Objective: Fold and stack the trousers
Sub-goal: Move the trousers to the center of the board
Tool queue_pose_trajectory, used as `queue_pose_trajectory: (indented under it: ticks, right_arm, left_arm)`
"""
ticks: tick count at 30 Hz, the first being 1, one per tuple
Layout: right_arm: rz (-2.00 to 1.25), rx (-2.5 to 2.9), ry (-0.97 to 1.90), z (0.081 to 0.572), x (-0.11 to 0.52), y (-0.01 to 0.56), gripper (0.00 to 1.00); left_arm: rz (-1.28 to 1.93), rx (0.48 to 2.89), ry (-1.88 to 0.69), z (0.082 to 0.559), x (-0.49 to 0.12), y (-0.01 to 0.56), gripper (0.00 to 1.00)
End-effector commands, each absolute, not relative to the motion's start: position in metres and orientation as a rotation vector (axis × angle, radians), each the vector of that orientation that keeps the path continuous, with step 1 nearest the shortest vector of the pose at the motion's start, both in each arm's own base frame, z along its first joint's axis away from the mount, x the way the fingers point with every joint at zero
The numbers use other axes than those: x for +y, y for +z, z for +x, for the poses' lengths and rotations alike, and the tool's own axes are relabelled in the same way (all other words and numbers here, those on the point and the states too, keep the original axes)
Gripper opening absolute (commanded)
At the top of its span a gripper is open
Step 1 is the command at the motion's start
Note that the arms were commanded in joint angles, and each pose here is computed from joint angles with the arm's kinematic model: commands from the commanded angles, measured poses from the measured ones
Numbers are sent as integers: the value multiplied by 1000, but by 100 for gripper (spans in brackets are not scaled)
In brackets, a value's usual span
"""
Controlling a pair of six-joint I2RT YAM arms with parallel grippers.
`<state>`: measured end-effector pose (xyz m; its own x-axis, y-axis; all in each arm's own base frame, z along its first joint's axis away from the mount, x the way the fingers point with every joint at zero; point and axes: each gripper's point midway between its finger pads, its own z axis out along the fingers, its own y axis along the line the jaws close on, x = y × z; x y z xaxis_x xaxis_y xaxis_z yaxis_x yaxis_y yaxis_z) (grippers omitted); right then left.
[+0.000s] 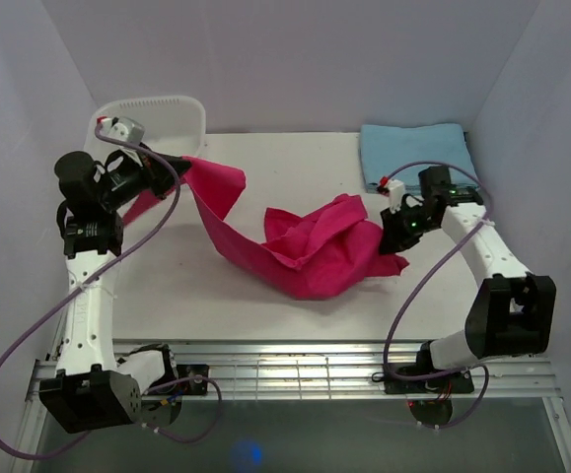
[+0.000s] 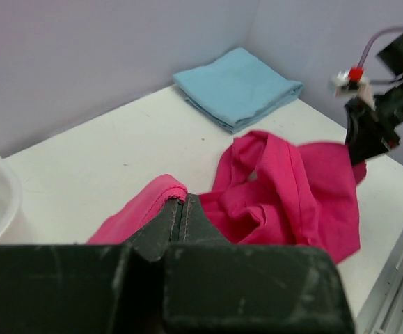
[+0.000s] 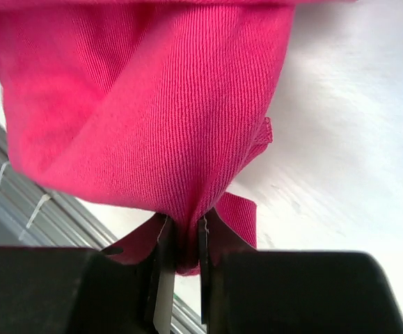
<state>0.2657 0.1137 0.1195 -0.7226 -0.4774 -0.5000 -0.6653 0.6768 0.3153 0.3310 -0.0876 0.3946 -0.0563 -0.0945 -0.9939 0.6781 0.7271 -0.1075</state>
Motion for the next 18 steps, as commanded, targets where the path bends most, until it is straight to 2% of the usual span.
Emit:
queue_pose_trajectory:
  ticks: [1, 6, 9, 12, 13, 14, 15, 17, 18]
  right_arm:
    - [-884, 2290, 651, 275, 91, 199, 8]
    - [-872, 2133, 490, 263, 62, 254, 8]
    - [-851, 2015, 369, 255, 57, 300, 8]
    - [-811, 1901, 398, 250, 68, 350, 8]
    - [-807, 1869, 432, 251, 74, 362, 8]
    - [-796, 1840, 477, 250, 81, 373, 8]
    - [-800, 1783, 550, 248, 92, 392, 8]
    - [-743, 1773, 727, 257, 111, 404, 8]
    - [-722, 1787, 790, 263, 119, 401, 8]
  left_arm:
    - [574, 1551, -731, 327, -125, 371, 0]
    - [652, 1649, -849, 333, -203, 329, 0]
    - [789, 1664, -986, 310, -281, 311, 0]
    - [728, 1730, -1082, 320, -306, 300, 0]
    - [677, 1751, -1084, 328, -303, 302, 9]
    - [626, 1767, -1096, 335, -299, 306, 24]
    - [594, 1758, -1097, 341, -292, 315, 48]
    - [458, 1722, -1089, 360, -250, 340, 63]
    - [414, 1712, -1079, 365, -232, 346, 76]
